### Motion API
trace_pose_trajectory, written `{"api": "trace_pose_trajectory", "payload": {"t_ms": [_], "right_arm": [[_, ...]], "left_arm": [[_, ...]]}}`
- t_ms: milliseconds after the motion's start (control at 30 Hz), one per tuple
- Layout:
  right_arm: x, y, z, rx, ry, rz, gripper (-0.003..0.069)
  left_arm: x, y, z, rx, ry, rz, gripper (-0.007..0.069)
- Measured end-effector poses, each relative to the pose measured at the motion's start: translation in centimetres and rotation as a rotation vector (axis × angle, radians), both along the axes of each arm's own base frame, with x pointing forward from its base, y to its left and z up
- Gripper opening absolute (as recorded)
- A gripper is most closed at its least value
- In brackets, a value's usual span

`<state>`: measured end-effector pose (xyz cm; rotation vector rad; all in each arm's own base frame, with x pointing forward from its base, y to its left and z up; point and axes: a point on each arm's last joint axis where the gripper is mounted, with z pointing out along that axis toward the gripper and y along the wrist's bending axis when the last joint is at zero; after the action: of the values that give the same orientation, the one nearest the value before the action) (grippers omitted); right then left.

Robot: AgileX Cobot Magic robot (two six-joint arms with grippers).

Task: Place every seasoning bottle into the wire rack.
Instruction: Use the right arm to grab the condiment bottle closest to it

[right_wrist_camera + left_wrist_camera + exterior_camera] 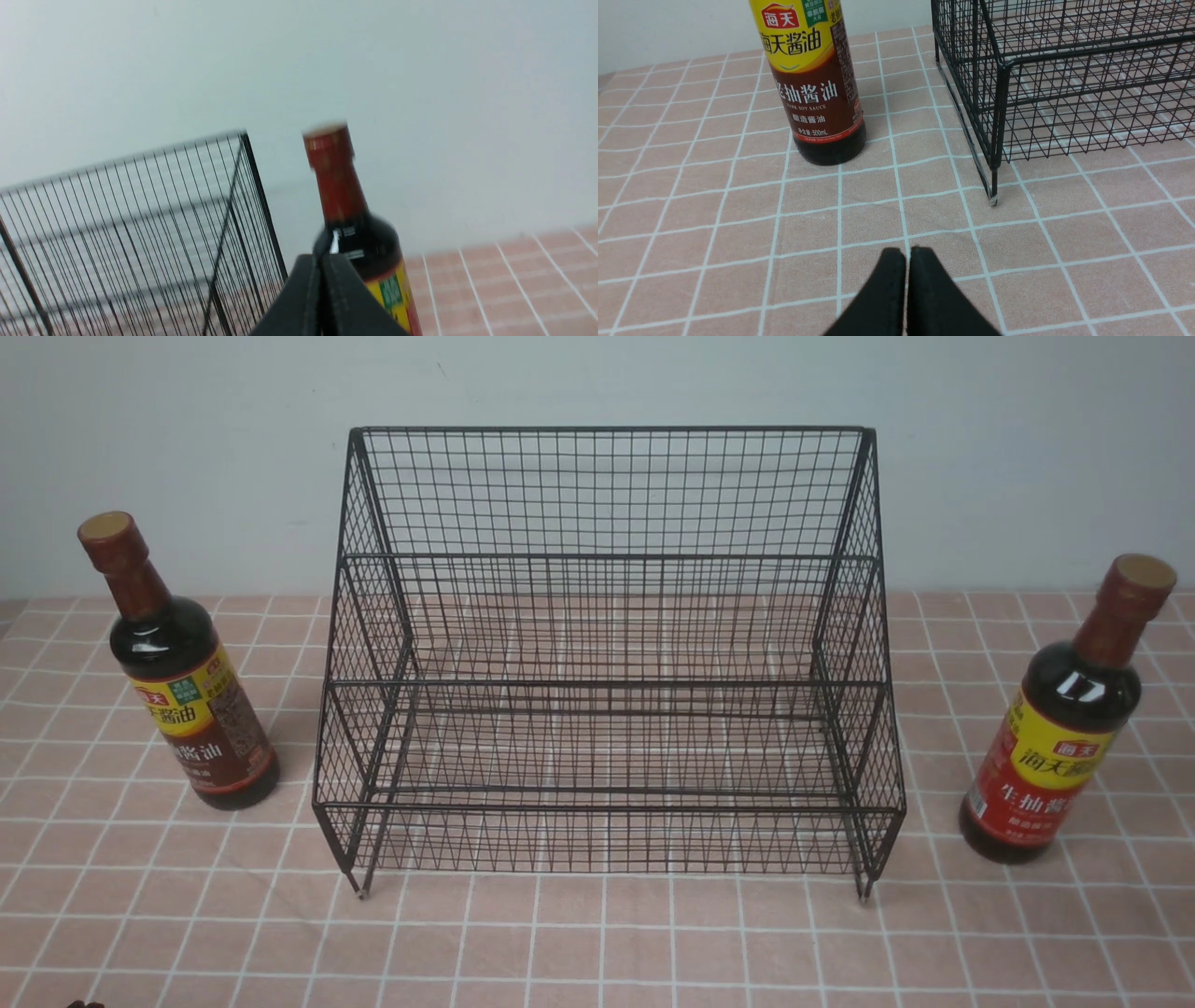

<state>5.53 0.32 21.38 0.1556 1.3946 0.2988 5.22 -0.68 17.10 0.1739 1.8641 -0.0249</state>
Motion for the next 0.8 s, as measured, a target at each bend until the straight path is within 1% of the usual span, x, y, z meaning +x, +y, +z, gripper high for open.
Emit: {"api": "trace_pose_trajectory", "payload": {"t_ms": [200,300,400,433,500,533,567,633,700,800], "right_arm": [[-0.1,-0.1,0.7,0.022,-0.079,-0.009,-0.0015],[-0.6,-0.4,2.0,0.051,-0.225,-0.027,-0.0015],[-0.8,-0.5,2.7,0.058,-0.287,-0.036,-0.0015],[-0.6,-0.4,3.4,0.049,-0.292,-0.036,-0.0015],[0.1,-0.2,5.3,0.012,-0.266,-0.033,-0.0013],[0.2,-0.2,5.5,0.011,-0.262,-0.032,-0.0013],[1.1,0.0,7.2,-0.025,-0.248,-0.029,-0.0007],[1.9,0.1,8.1,-0.047,-0.229,-0.026,-0.0001],[4.2,0.5,9.8,-0.101,-0.172,-0.017,0.0021],[7.8,0.9,10.8,-0.162,-0.091,-0.011,0.0078]], "left_arm": [[0.0,0.0,0.0,0.000,0.000,0.000,-0.0007],[0.0,0.0,0.0,0.000,0.000,0.000,-0.0007],[0.0,0.0,0.0,0.000,0.000,0.000,-0.0007],[0.0,0.0,0.0,0.000,0.000,0.000,-0.0007],[0.0,0.0,0.0,0.000,0.000,0.000,-0.0007],[0.0,0.0,0.0,0.000,0.000,0.000,-0.0007],[0.0,0.0,0.0,0.000,0.000,0.000,-0.0007],[0.0,0.0,0.0,0.000,0.000,0.000,-0.0007],[0.0,0.0,0.0,0.000,0.000,0.000,-0.0007],[0.0,0.0,0.0,0.000,0.000,0.000,-0.0007]]}}
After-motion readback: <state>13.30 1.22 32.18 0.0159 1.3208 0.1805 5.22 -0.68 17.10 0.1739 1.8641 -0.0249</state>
